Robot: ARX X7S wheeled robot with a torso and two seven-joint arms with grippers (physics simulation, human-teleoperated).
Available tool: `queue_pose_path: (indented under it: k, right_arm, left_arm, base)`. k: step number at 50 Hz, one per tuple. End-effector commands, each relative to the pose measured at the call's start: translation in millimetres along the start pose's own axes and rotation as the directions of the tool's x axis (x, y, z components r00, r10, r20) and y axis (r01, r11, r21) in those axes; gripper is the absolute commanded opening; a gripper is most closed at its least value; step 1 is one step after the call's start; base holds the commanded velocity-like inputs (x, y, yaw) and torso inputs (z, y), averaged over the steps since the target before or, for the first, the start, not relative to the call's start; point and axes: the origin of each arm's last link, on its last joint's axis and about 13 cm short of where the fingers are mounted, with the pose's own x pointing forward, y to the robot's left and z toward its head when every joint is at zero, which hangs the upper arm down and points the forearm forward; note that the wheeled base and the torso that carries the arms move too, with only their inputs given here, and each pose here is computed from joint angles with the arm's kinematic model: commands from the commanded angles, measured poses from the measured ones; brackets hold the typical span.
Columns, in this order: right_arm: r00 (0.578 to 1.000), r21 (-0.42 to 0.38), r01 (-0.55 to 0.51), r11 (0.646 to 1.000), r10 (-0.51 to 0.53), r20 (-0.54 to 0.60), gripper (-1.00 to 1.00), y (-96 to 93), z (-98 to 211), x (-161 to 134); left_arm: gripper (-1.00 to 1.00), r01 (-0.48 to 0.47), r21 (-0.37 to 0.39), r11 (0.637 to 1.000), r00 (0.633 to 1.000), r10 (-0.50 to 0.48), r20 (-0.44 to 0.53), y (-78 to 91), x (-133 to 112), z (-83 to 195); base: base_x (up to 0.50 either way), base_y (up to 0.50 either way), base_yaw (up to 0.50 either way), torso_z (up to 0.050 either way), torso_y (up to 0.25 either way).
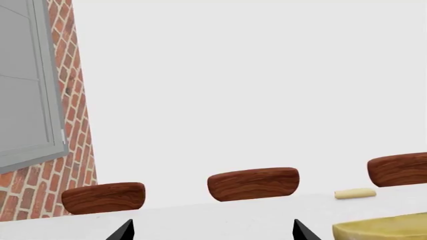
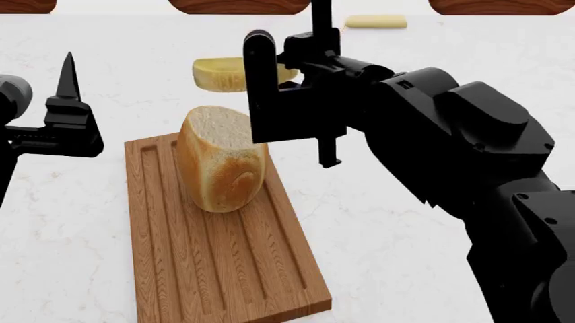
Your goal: Pick up the wedge of cheese and place it on the slice of bread to prepare a simple cheese on bread dish.
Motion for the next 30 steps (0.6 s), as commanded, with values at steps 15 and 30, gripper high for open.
queue_pose_path:
  k: [15,30]
  right_arm:
    - [0.999,-0.023,-0.044,0.999,0.044,-0.009,-1.00,16.8,-3.5,4.9]
    - [0.999,-0.023,-0.044,0.999,0.044,-0.009,-1.00,16.8,-3.5,4.9]
  left_arm:
    - [1.00,-0.003,-0.002,1.000,1.000,0.003,0.015,0.7,0.0,0.2]
    - [1.00,-0.007,0.000,1.000,1.000,0.007,0.017,0.8,-0.6,-0.1]
  base:
    - [0.00,0.00,0.00,0.000,0.000]
    - [0.00,0.00,0.00,0.000,0.000]
